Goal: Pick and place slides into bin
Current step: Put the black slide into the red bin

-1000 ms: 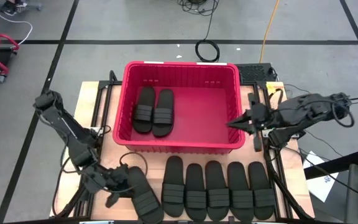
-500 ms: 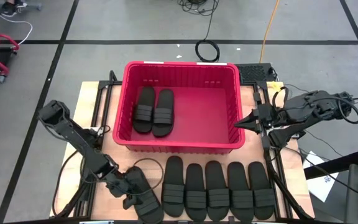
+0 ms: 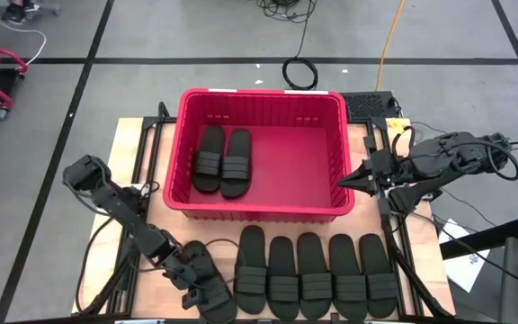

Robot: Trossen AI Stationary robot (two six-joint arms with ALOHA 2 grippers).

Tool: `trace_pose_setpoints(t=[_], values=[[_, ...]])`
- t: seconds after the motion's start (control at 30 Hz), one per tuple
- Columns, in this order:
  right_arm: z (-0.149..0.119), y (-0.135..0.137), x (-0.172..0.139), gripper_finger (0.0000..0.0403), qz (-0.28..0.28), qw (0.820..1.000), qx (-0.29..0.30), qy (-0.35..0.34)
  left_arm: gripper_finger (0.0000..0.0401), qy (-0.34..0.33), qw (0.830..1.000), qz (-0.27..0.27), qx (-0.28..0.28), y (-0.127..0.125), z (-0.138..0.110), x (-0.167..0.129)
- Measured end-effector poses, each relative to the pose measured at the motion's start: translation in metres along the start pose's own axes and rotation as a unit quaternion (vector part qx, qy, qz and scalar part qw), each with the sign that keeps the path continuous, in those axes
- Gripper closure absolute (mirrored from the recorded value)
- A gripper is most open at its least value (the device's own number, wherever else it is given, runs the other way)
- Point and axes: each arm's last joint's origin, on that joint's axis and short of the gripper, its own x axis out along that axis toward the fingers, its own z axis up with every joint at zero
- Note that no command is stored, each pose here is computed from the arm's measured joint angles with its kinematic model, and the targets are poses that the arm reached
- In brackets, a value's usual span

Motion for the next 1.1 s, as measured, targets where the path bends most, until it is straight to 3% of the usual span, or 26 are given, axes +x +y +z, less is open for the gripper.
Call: trace_pose_setpoints(t=[0.1, 0.2, 0.4, 0.47, 0.57, 0.73, 1.0, 1.1], values=[[0.001, 0.0, 0.001, 0.0403, 0.001, 1.0, 0.0, -0.006, 0.0088, 0.004, 1.0, -0.015, 0.008, 0.001, 0.001, 0.007], [0.001, 0.001, 0.001, 0.0403, 0.001, 1.0, 0.0, -0.004, 0.0144, 0.002, 0.999, -0.032, 0.021, -0.002, 0.003, 0.009], [0.001, 0.0, 0.0, 0.0403, 0.001, 1.0, -0.01, -0.004, 0.0342, 0.017, 0.997, -0.052, 0.055, -0.004, 0.003, 0.008], [0.0, 0.0, 0.0, 0.0403, 0.0, 1.0, -0.02, -0.001, 0.0383, 0.018, 0.994, -0.079, 0.067, -0.009, 0.004, 0.007], [0.0, 0.0, 0.0, 0.0403, 0.0, 0.999, -0.035, -0.001, 0.0385, 0.012, 0.992, -0.104, 0.07, -0.019, 0.007, 0.002], [0.0, -0.001, -0.004, 0.0403, 0.001, 0.998, -0.057, -0.006, 0.0395, -0.007, 0.987, -0.145, 0.07, -0.058, 0.019, -0.033], [-0.002, -0.006, -0.02, 0.0403, 0.002, 0.996, -0.088, -0.014, 0.0398, 0.026, 0.99, -0.074, 0.118, -0.13, 0.039, -0.122], [-0.004, -0.008, -0.026, 0.0403, 0.002, 0.995, -0.094, -0.017, 0.0398, -0.023, 0.986, -0.017, 0.165, -0.15, 0.049, -0.166]])
